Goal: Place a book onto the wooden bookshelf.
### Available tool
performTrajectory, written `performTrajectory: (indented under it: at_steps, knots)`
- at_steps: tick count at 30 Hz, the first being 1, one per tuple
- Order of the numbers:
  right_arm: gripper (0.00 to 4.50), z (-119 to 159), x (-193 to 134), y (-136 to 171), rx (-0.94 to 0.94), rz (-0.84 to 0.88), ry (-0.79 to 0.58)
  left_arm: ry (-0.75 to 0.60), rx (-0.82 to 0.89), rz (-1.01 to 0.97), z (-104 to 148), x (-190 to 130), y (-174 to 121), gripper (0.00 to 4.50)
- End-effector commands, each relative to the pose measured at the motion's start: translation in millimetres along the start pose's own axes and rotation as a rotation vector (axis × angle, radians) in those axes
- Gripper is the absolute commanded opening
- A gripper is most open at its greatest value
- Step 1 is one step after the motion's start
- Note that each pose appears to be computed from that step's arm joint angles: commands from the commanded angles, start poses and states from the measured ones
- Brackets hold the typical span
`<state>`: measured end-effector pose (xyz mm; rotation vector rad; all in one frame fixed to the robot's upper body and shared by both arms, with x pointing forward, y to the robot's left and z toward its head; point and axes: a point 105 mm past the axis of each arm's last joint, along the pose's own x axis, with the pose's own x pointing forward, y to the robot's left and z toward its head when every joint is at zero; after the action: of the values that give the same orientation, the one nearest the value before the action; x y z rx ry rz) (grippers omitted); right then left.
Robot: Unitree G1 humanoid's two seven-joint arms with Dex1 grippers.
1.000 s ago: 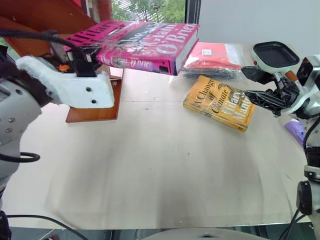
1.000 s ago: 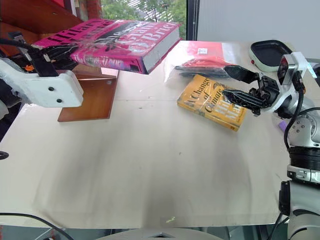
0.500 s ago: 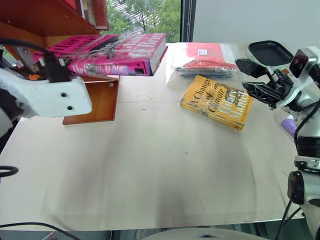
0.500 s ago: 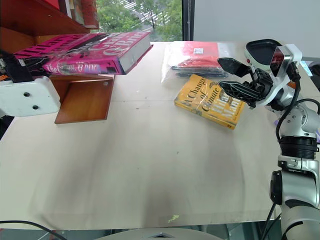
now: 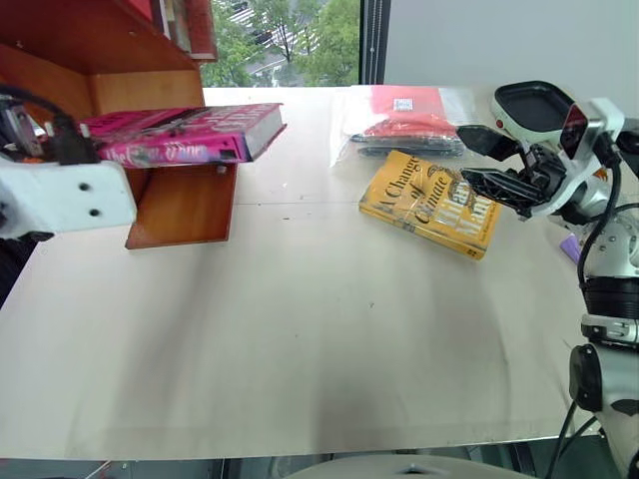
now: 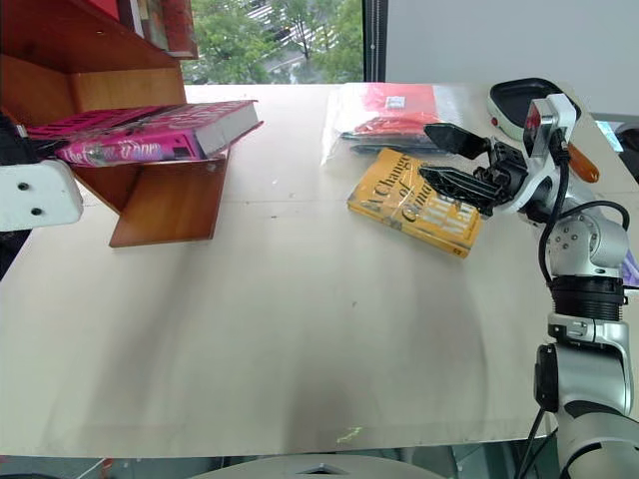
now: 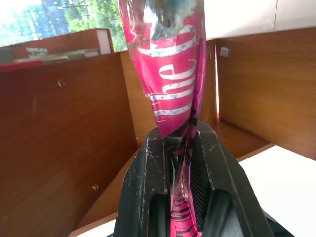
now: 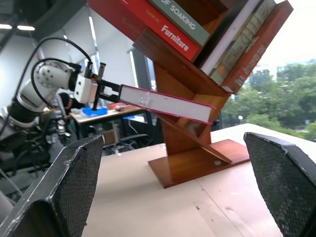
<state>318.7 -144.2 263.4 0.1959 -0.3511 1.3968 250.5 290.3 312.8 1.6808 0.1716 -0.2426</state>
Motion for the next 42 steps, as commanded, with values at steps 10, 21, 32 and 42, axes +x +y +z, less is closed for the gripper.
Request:
performTrajectory:
  at_steps: [10, 21, 32, 42]
  knots:
    - [4.5, 8, -1, 10, -0.09, -0.025, -0.036, 0.132, -0.043, -0.085, -74, 12, 0, 0.5]
    - [4.5, 10, -4, 14, -0.096, -0.047, -0.046, 0.215, -0.115, -0.038, -100, 1, -9, 4.43]
    - [4.5, 3, -36, 20, -0.073, -0.185, -0.01, 0.213, -0.514, 0.413, -117, -70, 9, 4.43]
    - [4.5, -68, -89, 44, -0.106, -0.322, 0.307, -0.452, -1.351, -0.235, 50, -26, -126, 4.43]
